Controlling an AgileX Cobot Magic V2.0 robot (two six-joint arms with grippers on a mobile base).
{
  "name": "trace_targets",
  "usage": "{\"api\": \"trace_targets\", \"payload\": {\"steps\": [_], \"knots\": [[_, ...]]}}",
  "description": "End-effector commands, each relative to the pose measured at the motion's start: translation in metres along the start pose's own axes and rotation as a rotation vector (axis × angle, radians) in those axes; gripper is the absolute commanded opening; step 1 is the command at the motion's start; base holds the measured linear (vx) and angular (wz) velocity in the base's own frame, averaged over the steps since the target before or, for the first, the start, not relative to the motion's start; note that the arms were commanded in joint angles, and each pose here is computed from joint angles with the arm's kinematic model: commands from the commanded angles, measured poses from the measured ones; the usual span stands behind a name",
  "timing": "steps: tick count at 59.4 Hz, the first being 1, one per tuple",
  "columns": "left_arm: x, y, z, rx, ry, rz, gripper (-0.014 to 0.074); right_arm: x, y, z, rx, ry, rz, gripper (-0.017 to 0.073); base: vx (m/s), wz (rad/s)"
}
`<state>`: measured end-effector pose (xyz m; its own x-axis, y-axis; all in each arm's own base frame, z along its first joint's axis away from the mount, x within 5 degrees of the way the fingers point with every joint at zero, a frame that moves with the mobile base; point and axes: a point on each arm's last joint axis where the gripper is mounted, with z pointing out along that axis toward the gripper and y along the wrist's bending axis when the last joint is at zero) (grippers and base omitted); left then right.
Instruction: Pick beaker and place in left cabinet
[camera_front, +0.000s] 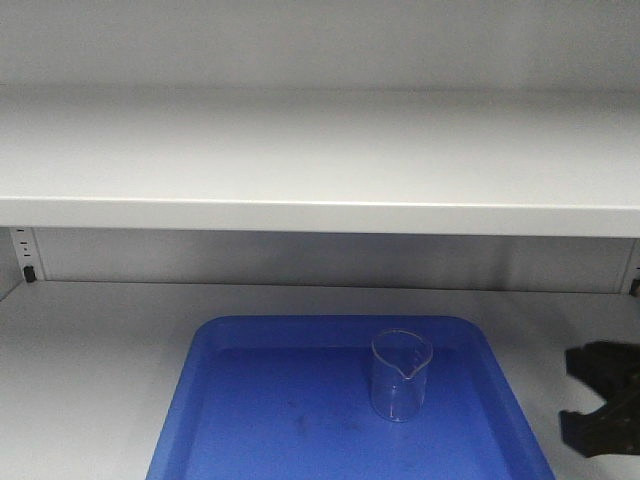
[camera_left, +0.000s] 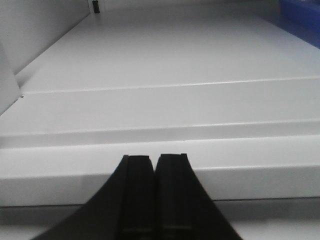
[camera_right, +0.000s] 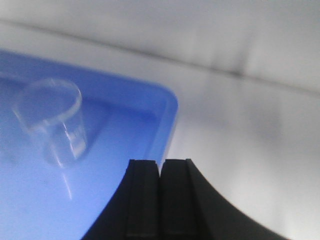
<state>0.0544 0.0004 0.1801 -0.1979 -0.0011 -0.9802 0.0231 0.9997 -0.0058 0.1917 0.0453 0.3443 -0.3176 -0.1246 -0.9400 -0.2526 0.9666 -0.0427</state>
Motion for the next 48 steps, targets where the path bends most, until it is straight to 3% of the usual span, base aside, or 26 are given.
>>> {"api": "trace_targets", "payload": {"steps": [1, 15, 30, 39, 48], "knots": [[-0.011, -0.001, -0.002, 0.016, -0.102, -0.005, 0.0004, -0.023, -0.003, -0.026, 0.026, -0.244, -0.004, -0.0008, 0.00, 0.00], [-0.011, -0.001, -0.002, 0.016, -0.102, -0.005, 0.0004, 0.038, 0.001, -0.070, 0.028, -0.393, 0.071, -0.0008, 0.00, 0.00], [-0.011, -0.001, -0.002, 0.016, -0.102, -0.005, 0.0004, 0.104, 0.005, -0.112, 0.030, -0.537, 0.062, -0.0008, 0.00, 0.00], [-0.011, -0.001, -0.002, 0.016, -0.102, -0.005, 0.0004, 0.143, 0.007, -0.109, 0.041, -0.581, 0.036, -0.0008, 0.00, 0.00], [-0.012, -0.001, -0.002, 0.016, -0.103, -0.005, 0.0004, 0.167, 0.007, -0.091, 0.041, -0.593, 0.057, -0.0008, 0.00, 0.00]]}}
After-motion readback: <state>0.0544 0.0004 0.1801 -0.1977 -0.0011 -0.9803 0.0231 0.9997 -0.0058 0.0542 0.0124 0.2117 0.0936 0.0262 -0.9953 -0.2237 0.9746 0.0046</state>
